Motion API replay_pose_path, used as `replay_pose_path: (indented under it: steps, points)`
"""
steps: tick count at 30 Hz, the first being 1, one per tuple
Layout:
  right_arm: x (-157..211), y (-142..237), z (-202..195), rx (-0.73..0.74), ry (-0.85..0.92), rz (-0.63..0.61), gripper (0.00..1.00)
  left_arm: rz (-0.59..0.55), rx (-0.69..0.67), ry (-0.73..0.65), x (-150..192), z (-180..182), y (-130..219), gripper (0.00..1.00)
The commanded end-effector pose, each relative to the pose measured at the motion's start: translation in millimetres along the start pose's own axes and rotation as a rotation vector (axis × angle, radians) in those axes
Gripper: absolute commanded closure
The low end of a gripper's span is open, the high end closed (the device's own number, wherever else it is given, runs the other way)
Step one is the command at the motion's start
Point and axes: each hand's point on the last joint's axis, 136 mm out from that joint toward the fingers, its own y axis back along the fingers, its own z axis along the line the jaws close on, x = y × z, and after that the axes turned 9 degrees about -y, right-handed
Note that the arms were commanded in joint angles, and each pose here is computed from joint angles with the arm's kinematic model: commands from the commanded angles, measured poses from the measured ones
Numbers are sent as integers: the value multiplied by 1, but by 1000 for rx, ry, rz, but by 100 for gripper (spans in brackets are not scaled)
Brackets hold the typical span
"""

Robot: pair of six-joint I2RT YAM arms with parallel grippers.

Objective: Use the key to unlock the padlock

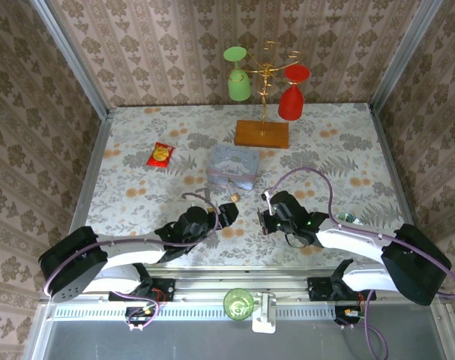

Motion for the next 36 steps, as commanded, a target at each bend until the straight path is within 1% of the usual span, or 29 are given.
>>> replay_pose_path:
  steps: [1,3,4,6,8,10,13,16,19,23,26,27,29,34,36]
  points:
    - [-16,10,29,-136,23,-51,100,-14,26,84,-1,0,0,8]
    - [-21,22,47,-243,30,-84,100,-70,156,171,-14,-27,4,15]
    - [-21,28,55,-287,42,-88,100,-86,193,194,-21,-39,6,16]
    - [-22,41,69,-339,100,-83,100,-96,241,175,-35,-65,12,14]
    - [-19,51,80,-358,179,-76,100,-85,240,145,-45,-77,15,14]
    - [-16,58,86,-360,247,-65,100,-73,215,150,-47,-73,16,14]
    - [-14,66,92,-332,334,-73,100,-50,257,219,-44,-73,13,16]
    - [-16,70,95,-327,358,-97,100,-22,297,258,-39,-80,9,19]
    - [-18,71,93,-305,373,-118,100,-9,293,275,-34,-79,8,21]
    - [-18,68,86,-236,421,-111,100,7,300,303,-28,-80,8,25]
    - [-25,68,86,-217,443,-134,100,46,306,333,-13,-79,6,29]
    - [-25,67,87,-213,457,-129,100,50,312,346,-10,-79,6,32]
    - [-27,65,89,-212,472,-126,100,64,312,361,-4,-77,3,35]
    - [-26,56,96,-228,482,-108,100,49,334,365,-7,-83,2,40]
    - [-26,52,98,-234,484,-109,100,51,335,358,-8,-84,2,45]
